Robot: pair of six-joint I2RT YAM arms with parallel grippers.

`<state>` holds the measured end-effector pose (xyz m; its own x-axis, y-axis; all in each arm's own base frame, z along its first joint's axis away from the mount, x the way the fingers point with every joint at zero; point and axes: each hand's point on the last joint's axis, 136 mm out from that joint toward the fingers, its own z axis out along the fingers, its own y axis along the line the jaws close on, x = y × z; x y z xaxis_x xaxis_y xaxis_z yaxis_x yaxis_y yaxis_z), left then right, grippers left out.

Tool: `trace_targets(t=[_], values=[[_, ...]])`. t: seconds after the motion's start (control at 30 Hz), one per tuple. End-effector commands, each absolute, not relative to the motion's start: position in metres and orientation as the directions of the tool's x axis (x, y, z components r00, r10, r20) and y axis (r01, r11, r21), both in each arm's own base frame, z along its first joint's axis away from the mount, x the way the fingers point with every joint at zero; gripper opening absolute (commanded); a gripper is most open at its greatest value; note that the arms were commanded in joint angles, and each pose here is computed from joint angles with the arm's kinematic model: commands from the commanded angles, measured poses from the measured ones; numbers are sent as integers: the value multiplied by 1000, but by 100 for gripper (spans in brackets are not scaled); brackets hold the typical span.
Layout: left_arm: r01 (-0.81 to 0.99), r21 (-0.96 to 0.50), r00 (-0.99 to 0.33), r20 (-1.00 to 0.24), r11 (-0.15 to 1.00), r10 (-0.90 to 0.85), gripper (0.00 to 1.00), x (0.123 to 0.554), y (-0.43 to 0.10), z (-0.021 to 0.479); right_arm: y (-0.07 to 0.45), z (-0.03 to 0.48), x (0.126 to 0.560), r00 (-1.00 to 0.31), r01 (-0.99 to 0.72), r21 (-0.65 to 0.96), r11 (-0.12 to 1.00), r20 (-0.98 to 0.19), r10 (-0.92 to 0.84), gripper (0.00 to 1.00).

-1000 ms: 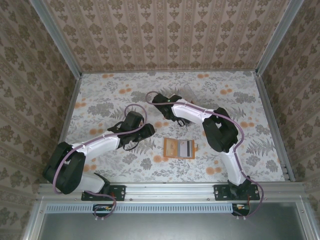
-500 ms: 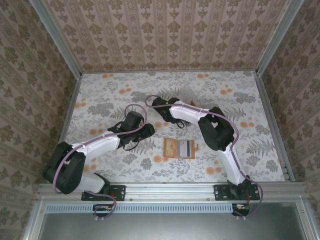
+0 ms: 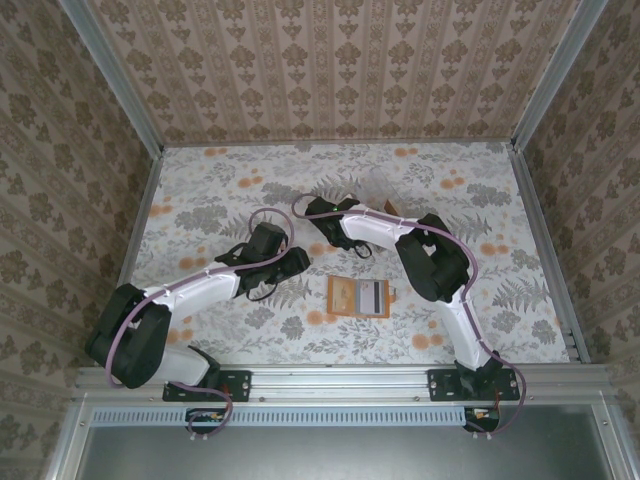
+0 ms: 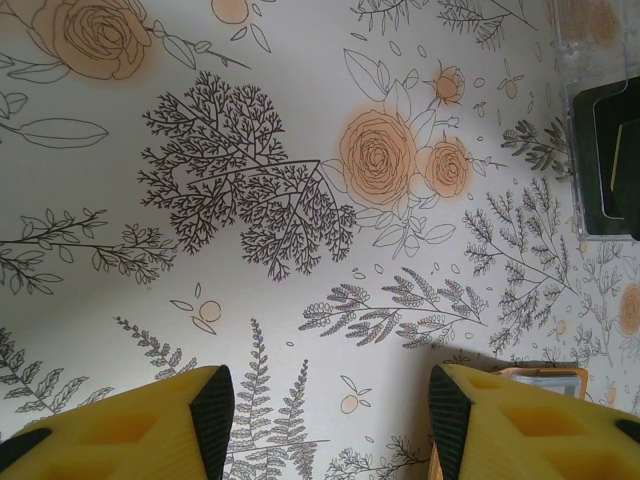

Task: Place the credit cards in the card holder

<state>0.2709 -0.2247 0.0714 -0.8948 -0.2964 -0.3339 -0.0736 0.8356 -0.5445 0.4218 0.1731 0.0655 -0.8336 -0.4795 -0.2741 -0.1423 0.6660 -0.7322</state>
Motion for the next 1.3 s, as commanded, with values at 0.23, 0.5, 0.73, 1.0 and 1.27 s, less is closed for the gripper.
trace_targets(t=[0.23, 0.5, 0.73, 1.0, 1.27], values=[[-83, -561, -889, -331, 824, -316, 57, 277, -227, 76, 165, 91, 425, -817, -101, -761, 640, -304, -490, 38], [-82, -563, -890, -330, 823, -314, 57, 277, -228, 76, 164, 93, 426, -816, -97, -763, 639, -307, -490, 36], [-85, -564, -890, -328, 821, -317, 57, 277, -228, 74, 163, 94, 426, -816, -99, -764, 638, -305, -491, 34], [-85, -564, -891, -326, 821, -316, 57, 277, -228, 74, 163, 96, 426, -816, -98, -760, 643, -309, -489, 31], [-83, -567, -891, -326, 820, -316, 57, 277, -229, 75, 164, 98, 426, -815, -97, -755, 648, -314, -488, 28]])
